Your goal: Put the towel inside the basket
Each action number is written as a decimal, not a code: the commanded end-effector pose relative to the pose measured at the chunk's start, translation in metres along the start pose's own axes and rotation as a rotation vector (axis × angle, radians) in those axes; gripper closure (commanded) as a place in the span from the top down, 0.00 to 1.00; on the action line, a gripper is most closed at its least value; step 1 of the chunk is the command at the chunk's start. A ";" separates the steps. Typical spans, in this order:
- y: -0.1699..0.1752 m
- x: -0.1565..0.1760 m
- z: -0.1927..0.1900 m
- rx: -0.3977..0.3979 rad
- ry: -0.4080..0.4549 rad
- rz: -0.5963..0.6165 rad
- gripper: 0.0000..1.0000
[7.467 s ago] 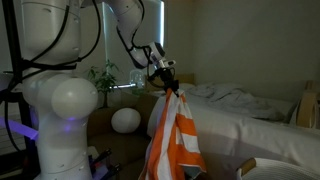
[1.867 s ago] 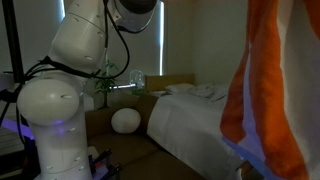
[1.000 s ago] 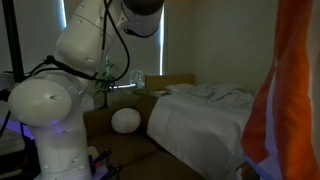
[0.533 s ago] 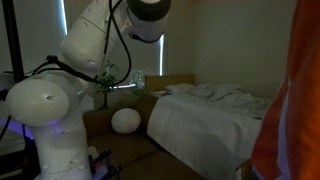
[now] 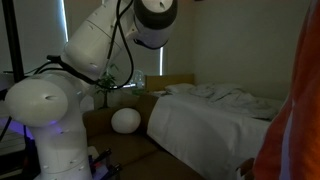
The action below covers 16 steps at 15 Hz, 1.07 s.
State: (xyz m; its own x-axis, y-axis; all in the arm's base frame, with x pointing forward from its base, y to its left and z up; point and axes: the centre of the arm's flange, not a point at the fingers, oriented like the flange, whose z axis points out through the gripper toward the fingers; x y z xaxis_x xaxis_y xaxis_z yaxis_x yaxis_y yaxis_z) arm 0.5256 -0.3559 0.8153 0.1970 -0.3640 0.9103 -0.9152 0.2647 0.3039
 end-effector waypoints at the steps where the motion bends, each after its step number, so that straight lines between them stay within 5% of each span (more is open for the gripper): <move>1: -0.048 0.058 -0.007 0.030 0.019 -0.013 0.11; 6: -0.069 0.040 -0.006 0.049 0.024 -0.042 0.11; 8: -0.052 0.050 -0.017 0.080 0.019 -0.031 0.11; 9: -0.037 -0.021 0.001 0.040 0.006 -0.049 0.22; 13: -0.026 -0.013 -0.005 0.055 0.008 -0.030 0.22; 14: -0.026 -0.013 -0.005 0.056 0.008 -0.029 0.11; 16: -0.040 -0.026 -0.002 0.081 0.004 -0.058 0.11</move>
State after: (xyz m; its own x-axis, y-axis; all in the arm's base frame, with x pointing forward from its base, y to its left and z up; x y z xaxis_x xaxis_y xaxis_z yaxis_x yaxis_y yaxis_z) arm 0.5515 -0.3542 0.7921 0.2312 -0.3722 0.8989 -0.9252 0.2016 0.3214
